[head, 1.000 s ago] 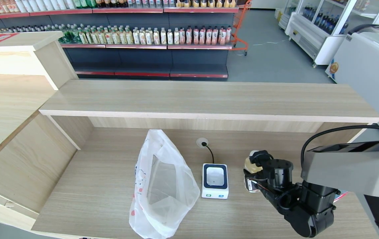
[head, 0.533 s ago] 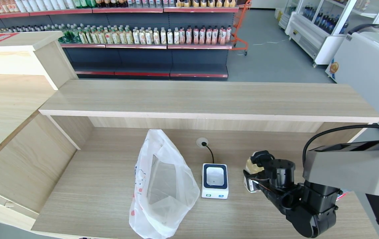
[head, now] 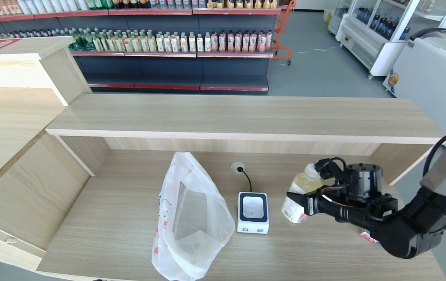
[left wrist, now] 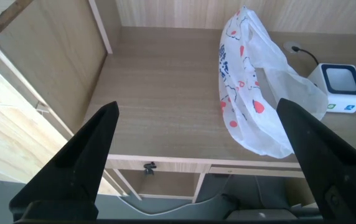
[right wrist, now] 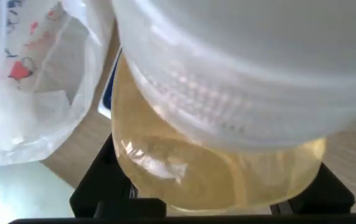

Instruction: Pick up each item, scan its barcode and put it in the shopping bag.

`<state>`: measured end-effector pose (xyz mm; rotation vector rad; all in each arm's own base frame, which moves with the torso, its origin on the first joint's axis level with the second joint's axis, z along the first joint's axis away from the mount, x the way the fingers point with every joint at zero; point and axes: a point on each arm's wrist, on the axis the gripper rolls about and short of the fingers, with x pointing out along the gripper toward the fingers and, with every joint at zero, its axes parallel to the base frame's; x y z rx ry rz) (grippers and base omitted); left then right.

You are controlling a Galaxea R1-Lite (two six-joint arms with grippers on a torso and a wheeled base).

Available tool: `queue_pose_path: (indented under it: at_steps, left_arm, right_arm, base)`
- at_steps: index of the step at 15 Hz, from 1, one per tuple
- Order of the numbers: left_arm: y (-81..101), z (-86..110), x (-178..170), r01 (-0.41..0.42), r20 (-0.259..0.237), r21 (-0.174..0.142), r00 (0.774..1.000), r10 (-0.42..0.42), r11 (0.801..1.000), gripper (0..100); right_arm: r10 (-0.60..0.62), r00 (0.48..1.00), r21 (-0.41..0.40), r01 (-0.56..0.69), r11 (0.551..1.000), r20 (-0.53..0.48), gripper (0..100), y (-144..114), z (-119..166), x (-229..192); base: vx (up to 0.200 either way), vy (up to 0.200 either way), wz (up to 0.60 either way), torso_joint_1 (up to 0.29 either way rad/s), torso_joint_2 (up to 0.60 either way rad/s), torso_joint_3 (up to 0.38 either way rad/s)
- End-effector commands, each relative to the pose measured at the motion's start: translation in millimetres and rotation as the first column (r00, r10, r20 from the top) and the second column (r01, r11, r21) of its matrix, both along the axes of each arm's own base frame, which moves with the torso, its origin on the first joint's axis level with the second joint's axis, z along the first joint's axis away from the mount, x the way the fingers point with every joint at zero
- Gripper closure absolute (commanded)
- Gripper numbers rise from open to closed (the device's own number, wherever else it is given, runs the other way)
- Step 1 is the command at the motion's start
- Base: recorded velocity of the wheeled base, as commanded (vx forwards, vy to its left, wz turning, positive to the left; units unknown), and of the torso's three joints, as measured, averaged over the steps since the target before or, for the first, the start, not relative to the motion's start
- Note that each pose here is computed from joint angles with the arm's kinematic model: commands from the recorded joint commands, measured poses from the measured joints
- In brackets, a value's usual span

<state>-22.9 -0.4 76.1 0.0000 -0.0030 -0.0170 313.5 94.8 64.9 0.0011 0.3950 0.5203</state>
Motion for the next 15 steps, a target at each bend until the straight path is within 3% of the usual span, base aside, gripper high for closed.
queue_pose_path:
  at_steps: [1,4,8,11,15]
  left_arm:
    - [0.0,0.0,0,0.000,0.000,0.000,1.000,0.000,1.000,0]
    - [0.0,0.0,0,0.000,0.000,0.000,1.000,0.000,1.000,0]
    - [0.0,0.0,0,0.000,0.000,0.000,1.000,0.000,1.000,0]
    - [0.0,0.0,0,0.000,0.000,0.000,1.000,0.000,1.000,0]
    - [0.0,0.0,0,0.000,0.000,0.000,1.000,0.000,1.000,0]
  right_arm:
    - [0.246,0.969,0.230,-0.242,0.943,0.013,100,-33,89,-46]
    - [0.431,0.902,0.339,-0.394,0.854,-0.036,100,-25,104,-82]
    - [0.561,0.823,0.390,-0.490,0.779,-0.088,100,-8,103,-115]
    - [0.617,0.782,0.403,-0.539,0.740,-0.086,100,-5,102,-124]
    - [0.629,0.773,0.404,-0.553,0.729,-0.078,100,-5,103,-128]
  base:
    - [0.000,0.000,0.00,0.000,0.00,0.000]
    - [0.000,0.000,0.00,0.000,0.00,0.000]
    - [0.000,0.000,0.00,0.000,0.00,0.000]
    - [0.000,0.000,0.00,0.000,0.00,0.000]
    - [0.000,0.000,0.00,0.000,0.00,0.000]
